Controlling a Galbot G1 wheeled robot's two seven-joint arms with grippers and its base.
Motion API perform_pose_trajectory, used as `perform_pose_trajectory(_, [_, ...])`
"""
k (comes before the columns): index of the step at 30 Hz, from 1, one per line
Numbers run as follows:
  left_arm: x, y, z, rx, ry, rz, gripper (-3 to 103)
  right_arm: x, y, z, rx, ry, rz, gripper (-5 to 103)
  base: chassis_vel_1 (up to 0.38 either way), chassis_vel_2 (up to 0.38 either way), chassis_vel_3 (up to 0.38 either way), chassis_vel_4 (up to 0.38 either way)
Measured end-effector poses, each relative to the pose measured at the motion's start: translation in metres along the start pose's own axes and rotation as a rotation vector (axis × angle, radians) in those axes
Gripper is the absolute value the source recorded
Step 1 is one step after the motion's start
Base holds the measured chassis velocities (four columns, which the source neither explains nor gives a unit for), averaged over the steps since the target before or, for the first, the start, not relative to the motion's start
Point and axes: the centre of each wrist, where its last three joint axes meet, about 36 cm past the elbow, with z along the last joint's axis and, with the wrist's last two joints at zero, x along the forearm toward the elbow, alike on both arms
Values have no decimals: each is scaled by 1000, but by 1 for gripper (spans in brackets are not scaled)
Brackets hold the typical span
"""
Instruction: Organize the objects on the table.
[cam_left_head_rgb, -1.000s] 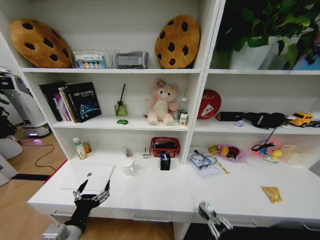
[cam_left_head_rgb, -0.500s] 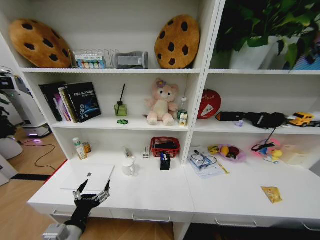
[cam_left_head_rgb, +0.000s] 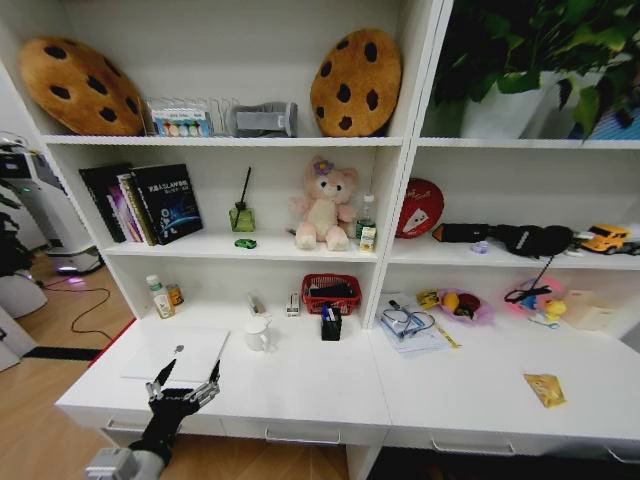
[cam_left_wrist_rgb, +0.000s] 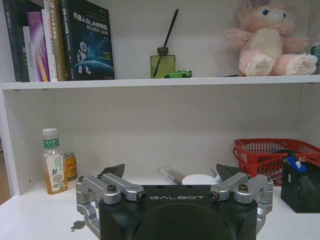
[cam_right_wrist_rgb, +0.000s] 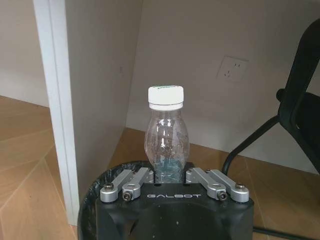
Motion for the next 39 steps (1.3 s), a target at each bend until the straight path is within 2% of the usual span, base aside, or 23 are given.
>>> perform_pose_trajectory(2, [0, 0, 0, 0, 0, 0, 100, -1, 1, 2, -2, 7, 2, 24, 0, 0, 0, 0])
perform_pose_trajectory(5, [0, 0, 0, 0, 0, 0, 100, -4, 6, 6, -14, 26, 8, 40, 0, 0, 0, 0])
perform_pose_trajectory(6, [0, 0, 0, 0, 0, 0, 100, -4, 6, 6, -14, 26, 8, 40, 0, 0, 0, 0])
perform_pose_trajectory(8, [0, 0, 0, 0, 0, 0, 100, -6, 8, 7, -12, 22, 6, 51, 0, 0, 0, 0])
perform_pose_trajectory(11, [0, 0, 0, 0, 0, 0, 100, -10, 9, 7, -11, 7, 10, 61, 0, 0, 0, 0])
perform_pose_trajectory(13, [0, 0, 0, 0, 0, 0, 100, -12, 10, 6, -10, -5, 22, 61, 0, 0, 0, 0])
perform_pose_trajectory(14, [0, 0, 0, 0, 0, 0, 100, -15, 10, 3, -10, -20, 34, 73, 0, 0, 0, 0])
perform_pose_trajectory(16, [0, 0, 0, 0, 0, 0, 100, -12, 11, -2, -6, -33, 34, 83, 0, 0, 0, 0])
perform_pose_trajectory(18, [0, 0, 0, 0, 0, 0, 100, -8, 11, -3, -6, -38, 35, 83, 0, 0, 0, 0])
perform_pose_trajectory(19, [0, 0, 0, 0, 0, 0, 100, -1, 12, -6, -7, -51, 34, 88, 0, 0, 0, 0])
perform_pose_trajectory(20, [0, 0, 0, 0, 0, 0, 100, -1, 12, -6, -7, -51, 34, 88, 0, 0, 0, 0])
perform_pose_trajectory(22, [0, 0, 0, 0, 0, 0, 100, 22, 15, -18, -31, -90, 33, 97, 0, 0, 0, 0])
perform_pose_trajectory(24, [0, 0, 0, 0, 0, 0, 100, 33, 15, -25, -38, -116, 34, 99, 0, 0, 0, 0])
perform_pose_trajectory(26, [0, 0, 0, 0, 0, 0, 100, 65, 14, -54, -37, -223, 24, 100, 0, 0, 0, 0])
perform_pose_trajectory(27, [0, 0, 0, 0, 0, 0, 100, 65, 14, -54, -37, -223, 24, 100, 0, 0, 0, 0])
perform_pose_trajectory(30, [0, 0, 0, 0, 0, 0, 100, 102, 13, -100, -18, -365, 4, 100, 0, 0, 0, 0])
perform_pose_trajectory(31, [0, 0, 0, 0, 0, 0, 100, 102, 13, -100, -18, -365, 4, 100, 0, 0, 0, 0])
perform_pose_trajectory(33, [0, 0, 0, 0, 0, 0, 100, 114, 11, -144, 0, -514, 44, 100, 0, 0, 0, 0])
perform_pose_trajectory(34, [0, 0, 0, 0, 0, 0, 100, 114, 11, -144, 0, -514, 44, 100, 0, 0, 0, 0])
perform_pose_trajectory(35, [0, 0, 0, 0, 0, 0, 100, 118, 10, -175, -24, -589, 89, 100, 0, 0, 0, 0])
perform_pose_trajectory(37, [0, 0, 0, 0, 0, 0, 100, 120, 2, -223, -109, -647, 179, 100, 0, 0, 0, 0])
perform_pose_trajectory(38, [0, 0, 0, 0, 0, 0, 100, 120, 2, -223, -109, -647, 179, 100, 0, 0, 0, 0])
perform_pose_trajectory(39, [0, 0, 0, 0, 0, 0, 100, 119, -5, -243, -147, -665, 223, 100, 0, 0, 0, 0])
